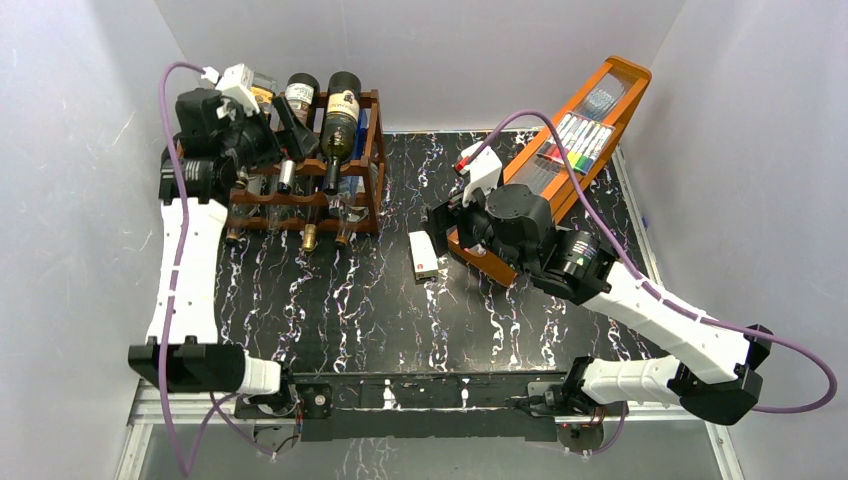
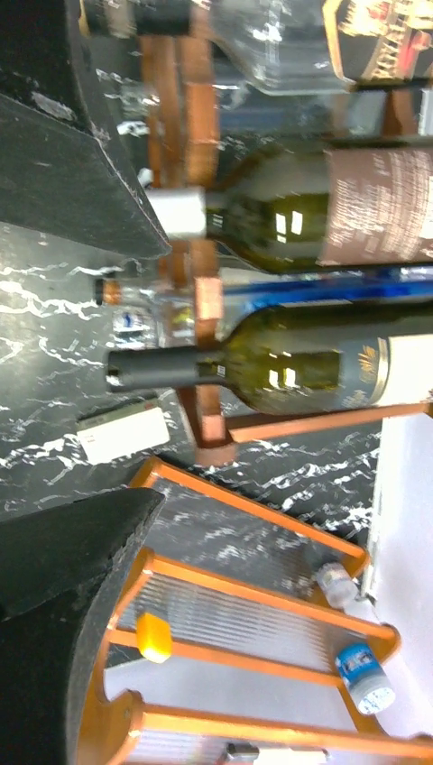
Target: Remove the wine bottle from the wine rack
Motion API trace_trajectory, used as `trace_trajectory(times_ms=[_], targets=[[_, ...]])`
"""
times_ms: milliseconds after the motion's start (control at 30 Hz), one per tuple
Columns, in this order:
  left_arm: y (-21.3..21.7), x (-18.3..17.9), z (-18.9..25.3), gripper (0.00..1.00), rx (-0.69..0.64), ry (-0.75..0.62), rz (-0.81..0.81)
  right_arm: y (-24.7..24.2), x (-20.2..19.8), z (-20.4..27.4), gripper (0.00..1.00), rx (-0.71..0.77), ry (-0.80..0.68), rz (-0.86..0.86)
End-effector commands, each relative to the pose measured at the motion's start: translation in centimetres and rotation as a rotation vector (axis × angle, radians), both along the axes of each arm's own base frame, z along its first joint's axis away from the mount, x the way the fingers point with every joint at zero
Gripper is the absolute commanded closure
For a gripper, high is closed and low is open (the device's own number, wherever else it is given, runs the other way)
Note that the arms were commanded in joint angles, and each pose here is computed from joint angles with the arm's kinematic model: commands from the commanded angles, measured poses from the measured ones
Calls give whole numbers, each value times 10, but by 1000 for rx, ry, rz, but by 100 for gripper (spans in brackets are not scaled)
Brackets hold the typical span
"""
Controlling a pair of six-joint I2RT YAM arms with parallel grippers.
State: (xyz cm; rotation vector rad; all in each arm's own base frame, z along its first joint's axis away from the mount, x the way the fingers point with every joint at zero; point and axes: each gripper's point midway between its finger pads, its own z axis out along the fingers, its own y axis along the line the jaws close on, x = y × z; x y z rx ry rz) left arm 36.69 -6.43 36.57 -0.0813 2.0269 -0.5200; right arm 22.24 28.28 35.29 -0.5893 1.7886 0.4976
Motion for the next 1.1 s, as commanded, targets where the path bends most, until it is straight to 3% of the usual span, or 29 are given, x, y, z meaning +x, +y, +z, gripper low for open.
trace_trajectory(times_ms=[0,167,367,900,1067], targets=[[-29,25,17,2,-19,-19,-85,1,-4,11,2,52,-8,5],[-62,57,15,2,200,-3,-77,-2,-4,11,2,53,-4,-5],[-49,95,20,2,322,-27,36,-12,-4,14,2,56,-11,-30],[-58,139,-39,2,379,68,55,-18,-2,2,2,23,-8,-59],[-54,148,-54,3,455,84,92,-20,-1,-2,2,11,-6,-67]])
